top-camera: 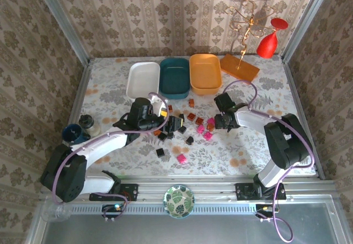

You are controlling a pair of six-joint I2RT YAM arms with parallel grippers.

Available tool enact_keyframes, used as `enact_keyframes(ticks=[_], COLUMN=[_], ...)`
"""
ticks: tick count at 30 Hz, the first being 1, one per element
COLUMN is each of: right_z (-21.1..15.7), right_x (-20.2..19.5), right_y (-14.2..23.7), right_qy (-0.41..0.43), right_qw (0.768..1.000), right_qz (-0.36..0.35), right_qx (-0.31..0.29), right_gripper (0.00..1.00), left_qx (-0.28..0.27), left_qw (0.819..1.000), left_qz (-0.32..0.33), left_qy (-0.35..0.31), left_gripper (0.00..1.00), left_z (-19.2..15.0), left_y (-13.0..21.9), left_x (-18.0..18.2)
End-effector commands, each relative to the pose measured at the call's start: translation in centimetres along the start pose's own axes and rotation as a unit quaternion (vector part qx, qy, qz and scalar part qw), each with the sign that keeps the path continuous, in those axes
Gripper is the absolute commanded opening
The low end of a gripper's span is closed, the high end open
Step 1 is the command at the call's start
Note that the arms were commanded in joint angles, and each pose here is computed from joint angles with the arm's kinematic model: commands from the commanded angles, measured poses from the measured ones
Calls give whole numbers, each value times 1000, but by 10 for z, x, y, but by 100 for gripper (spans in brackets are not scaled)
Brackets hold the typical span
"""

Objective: Sort the legos into containers by color
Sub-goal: Pick up the lego from the center of the table, then place the lego in the container.

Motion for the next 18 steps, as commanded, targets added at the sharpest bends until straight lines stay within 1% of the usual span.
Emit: enact_keyframes(ticks=[1, 3, 8, 11, 13, 15, 17, 18], right_z=[0, -1, 0, 4, 13, 27, 46, 59], right_x=[3, 4, 3, 4, -1, -1, 15, 29], right_y=[-9, -9, -4, 8, 28, 51, 71, 80], right_qy=[-7, -5, -9, -8, -11, -19, -26, -28], right_qw=[1000, 1000, 1000, 1000, 999, 996, 987, 979], right_qz=[1, 2, 11, 21, 21, 37, 93, 135], right_qx=[15, 16, 3, -10, -37, -80, -125, -149], right_gripper=[54, 51, 41, 35, 34, 33, 33, 33], left_qx=[-13, -10, -5, -3, -7, -16, -31, -39], left_qw=[1000, 1000, 1000, 999, 998, 997, 995, 994], left_qz=[11, 15, 30, 40, 55, 70, 79, 80], left_qy=[-10, -7, -1, 5, 17, 38, 60, 68], left_gripper=[99, 99, 99, 99, 100, 100, 100, 100], left_z=[10, 8, 5, 4, 5, 7, 12, 15], left_y=[-3, -4, -6, -6, -4, -2, 1, 2], left_x=[3, 5, 11, 16, 22, 32, 42, 47])
Point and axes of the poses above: each hand's point on the last joint's axis, 136 mm out from that joint toward the fingers, its own y axis back along the fingers, its own x axis along the line the jaws close on, z = x × y, the point moved 2 cm from there along y, back along the fingers, and after that the axes turned 10 degrees about -y, right-handed, at the moved point
